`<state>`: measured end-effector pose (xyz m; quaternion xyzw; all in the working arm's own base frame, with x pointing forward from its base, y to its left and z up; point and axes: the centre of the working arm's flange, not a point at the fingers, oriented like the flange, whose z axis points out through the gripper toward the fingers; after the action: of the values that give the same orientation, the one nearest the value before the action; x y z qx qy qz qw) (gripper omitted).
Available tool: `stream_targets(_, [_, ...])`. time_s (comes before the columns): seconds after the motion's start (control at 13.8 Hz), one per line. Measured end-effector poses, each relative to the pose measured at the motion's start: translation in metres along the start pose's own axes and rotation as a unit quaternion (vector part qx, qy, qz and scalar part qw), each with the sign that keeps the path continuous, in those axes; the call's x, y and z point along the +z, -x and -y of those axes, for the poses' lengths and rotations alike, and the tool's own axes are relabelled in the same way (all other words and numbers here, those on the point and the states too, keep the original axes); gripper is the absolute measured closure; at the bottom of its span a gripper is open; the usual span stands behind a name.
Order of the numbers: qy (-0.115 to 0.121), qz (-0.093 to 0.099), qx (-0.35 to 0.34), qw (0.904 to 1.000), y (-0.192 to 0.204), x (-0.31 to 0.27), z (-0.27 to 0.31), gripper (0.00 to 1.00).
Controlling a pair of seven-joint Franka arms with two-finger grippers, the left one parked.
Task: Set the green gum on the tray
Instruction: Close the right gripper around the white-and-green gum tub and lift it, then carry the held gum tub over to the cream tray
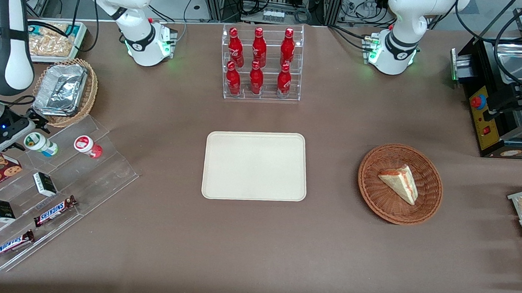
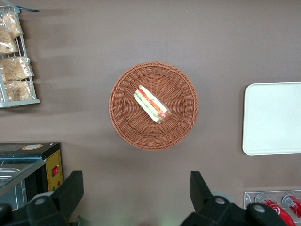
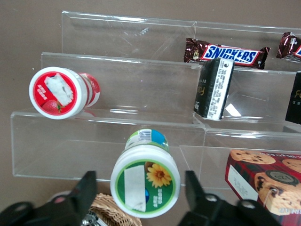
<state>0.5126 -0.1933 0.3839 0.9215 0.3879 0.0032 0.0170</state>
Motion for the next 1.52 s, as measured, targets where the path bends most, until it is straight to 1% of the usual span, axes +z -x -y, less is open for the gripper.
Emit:
stream_targets(0.07, [0.000,0.000,0.000,1.0000,0.000,0.000,0.000,0.34])
stream_targets(0.14, [0.000,0.000,0.000,1.0000,0.000,0.001,0.000,0.42])
stream_targets(0.58, [0.002,-0.002,-0.008,1.0000,-0.008,-0.010,0.002,0.41])
stream_targets(0.72, [-0.006,0.001,-0.011,0.9999,-0.022,-0.030,0.005,0.41])
stream_targets(0.94, [-0.018,0.009,0.009,0.9998,-0.058,-0.056,0.021,0.41])
stream_targets(1.16, [-0.032,0.021,0.038,0.9985,-0.101,-0.063,0.052,0.41])
stream_targets(1.52, [-0.036,0.039,0.096,0.9940,-0.181,-0.067,0.125,0.41])
